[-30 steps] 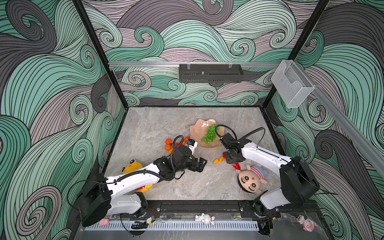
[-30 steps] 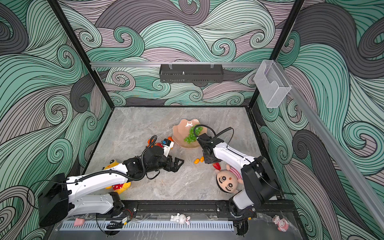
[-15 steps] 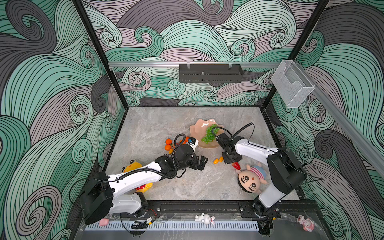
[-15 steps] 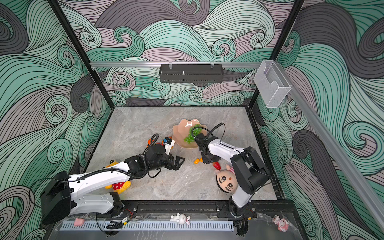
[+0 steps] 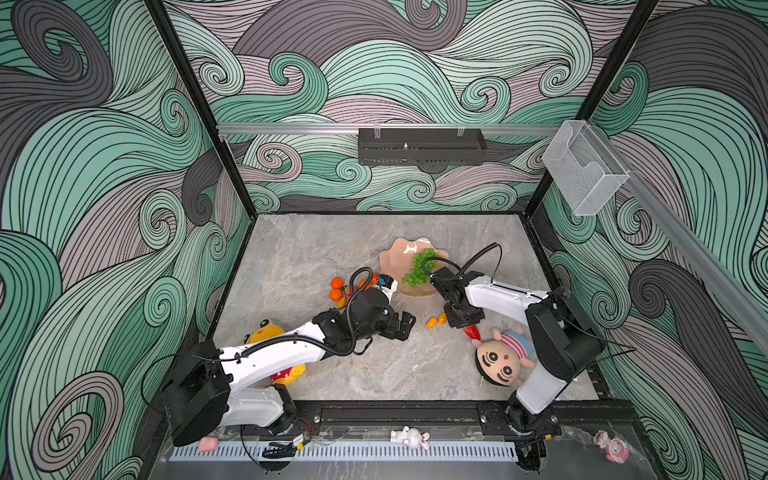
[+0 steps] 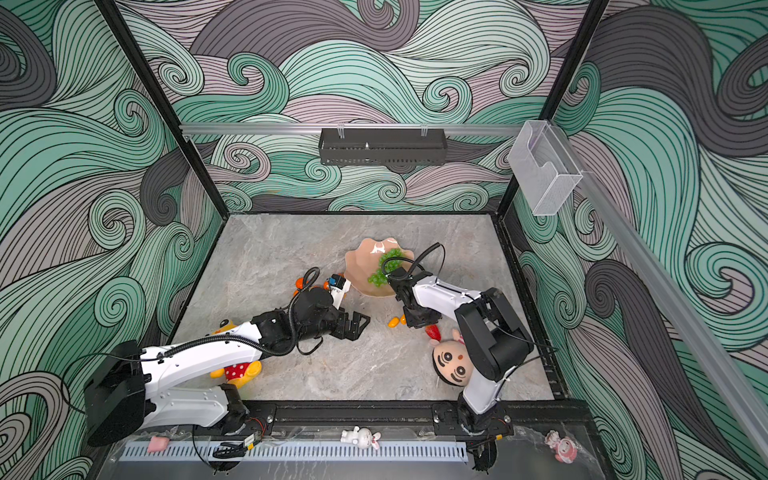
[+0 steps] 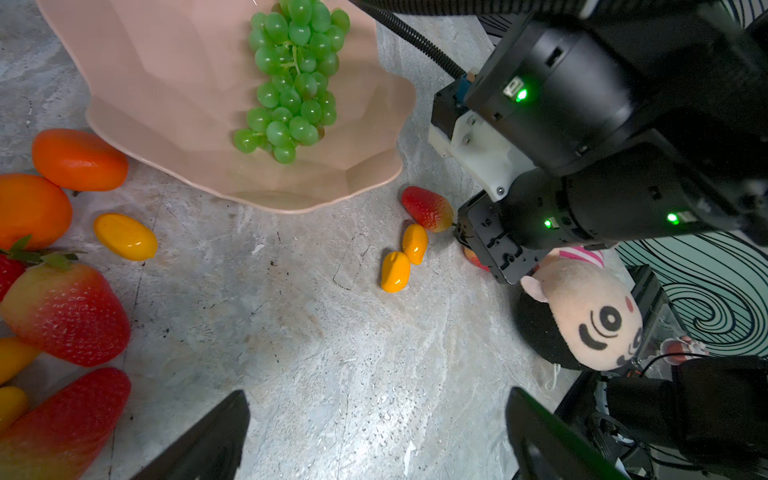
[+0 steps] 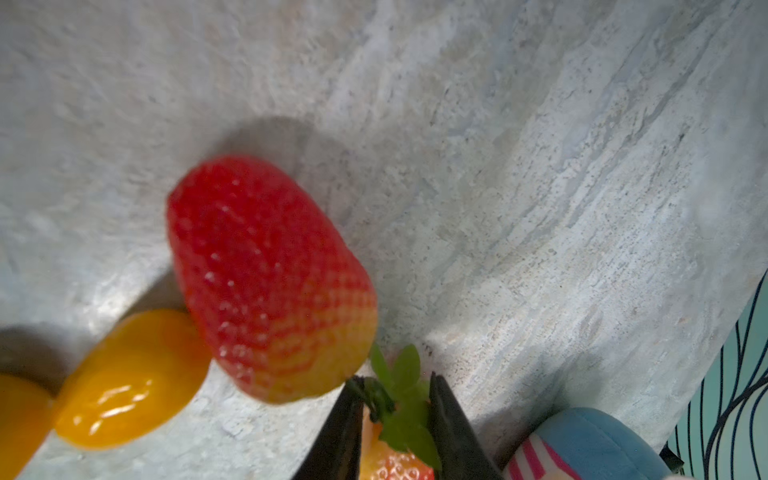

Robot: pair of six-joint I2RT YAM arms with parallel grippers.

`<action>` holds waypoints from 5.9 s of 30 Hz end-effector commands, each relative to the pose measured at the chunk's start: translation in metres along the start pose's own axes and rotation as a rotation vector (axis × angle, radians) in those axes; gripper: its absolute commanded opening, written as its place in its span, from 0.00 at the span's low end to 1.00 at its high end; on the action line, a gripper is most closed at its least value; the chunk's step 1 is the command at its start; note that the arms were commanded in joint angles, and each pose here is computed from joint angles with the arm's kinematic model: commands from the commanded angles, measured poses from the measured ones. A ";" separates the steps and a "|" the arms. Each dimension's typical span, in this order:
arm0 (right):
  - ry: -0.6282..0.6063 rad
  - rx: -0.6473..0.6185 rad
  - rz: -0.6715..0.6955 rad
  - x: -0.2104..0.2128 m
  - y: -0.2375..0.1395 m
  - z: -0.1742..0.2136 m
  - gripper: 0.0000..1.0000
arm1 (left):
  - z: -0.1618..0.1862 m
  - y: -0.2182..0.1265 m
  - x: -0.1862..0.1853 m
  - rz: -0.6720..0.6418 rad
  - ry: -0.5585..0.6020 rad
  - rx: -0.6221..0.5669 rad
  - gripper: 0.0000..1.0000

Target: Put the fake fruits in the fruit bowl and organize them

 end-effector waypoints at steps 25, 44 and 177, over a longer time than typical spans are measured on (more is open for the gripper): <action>0.051 0.054 0.012 -0.014 0.005 0.010 0.24 | -0.005 0.002 -0.010 0.015 0.015 0.014 0.99; 0.077 0.041 0.016 -0.022 0.002 0.014 0.08 | -0.007 0.001 -0.012 0.013 0.025 0.008 0.99; 0.424 -0.378 -0.423 -0.037 -0.034 -0.011 0.57 | -0.030 0.012 -0.045 0.080 0.128 0.084 0.99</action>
Point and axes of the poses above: each gripper's point midway between its finger pads, its own y axis out along the fingers, its own x axis along the line the jaws close on, z = x × y, the point moved 5 cm from there along -y, back along the fingers, and after that the axes turned 12 degrees about -y, right-handed, at the moved point
